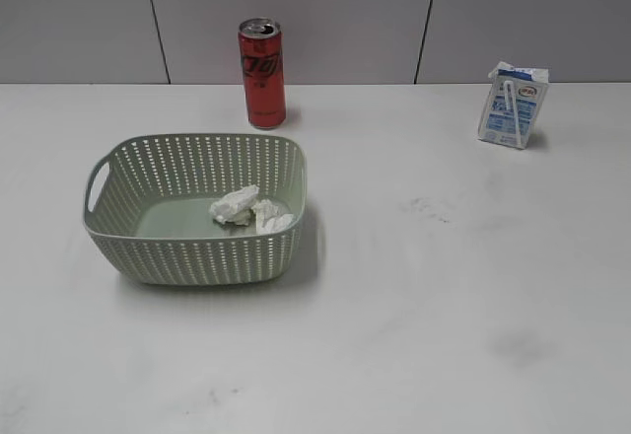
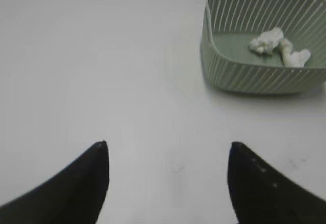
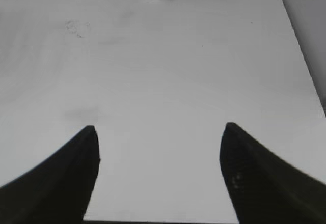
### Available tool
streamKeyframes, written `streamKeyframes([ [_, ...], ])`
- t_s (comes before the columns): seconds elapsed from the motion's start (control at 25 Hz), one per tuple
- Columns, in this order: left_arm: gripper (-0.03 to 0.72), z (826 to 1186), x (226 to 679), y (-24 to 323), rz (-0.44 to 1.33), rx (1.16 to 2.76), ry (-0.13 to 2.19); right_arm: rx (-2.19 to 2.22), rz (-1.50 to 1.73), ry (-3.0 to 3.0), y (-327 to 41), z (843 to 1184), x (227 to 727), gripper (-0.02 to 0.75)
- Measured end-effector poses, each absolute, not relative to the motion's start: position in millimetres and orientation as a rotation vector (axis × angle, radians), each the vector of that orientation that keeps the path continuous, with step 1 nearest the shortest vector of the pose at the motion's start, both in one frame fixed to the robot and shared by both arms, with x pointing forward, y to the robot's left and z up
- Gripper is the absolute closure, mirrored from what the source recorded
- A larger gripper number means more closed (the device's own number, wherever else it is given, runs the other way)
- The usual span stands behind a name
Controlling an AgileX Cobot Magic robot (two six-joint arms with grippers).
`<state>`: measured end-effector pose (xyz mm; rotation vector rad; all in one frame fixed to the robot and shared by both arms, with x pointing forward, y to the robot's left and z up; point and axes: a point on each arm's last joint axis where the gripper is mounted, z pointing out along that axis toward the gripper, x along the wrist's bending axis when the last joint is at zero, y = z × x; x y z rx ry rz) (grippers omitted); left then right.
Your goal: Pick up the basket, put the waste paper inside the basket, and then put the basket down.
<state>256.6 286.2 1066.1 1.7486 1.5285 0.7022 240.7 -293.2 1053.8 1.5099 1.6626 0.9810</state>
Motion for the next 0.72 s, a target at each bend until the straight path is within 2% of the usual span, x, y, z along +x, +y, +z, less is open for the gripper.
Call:
streamKeyframes([
  [0.24, 0.146, 1066, 223, 286, 0.860, 1.627, 1.390, 1.488, 1.000, 1.638, -294, 1054, 236, 0.184],
  [0.72, 0.169, 1054, 232, 285, 0.845, 1.612, 1.394, 1.565, 1.018, 1.561, -297, 1054, 235, 0.184],
])
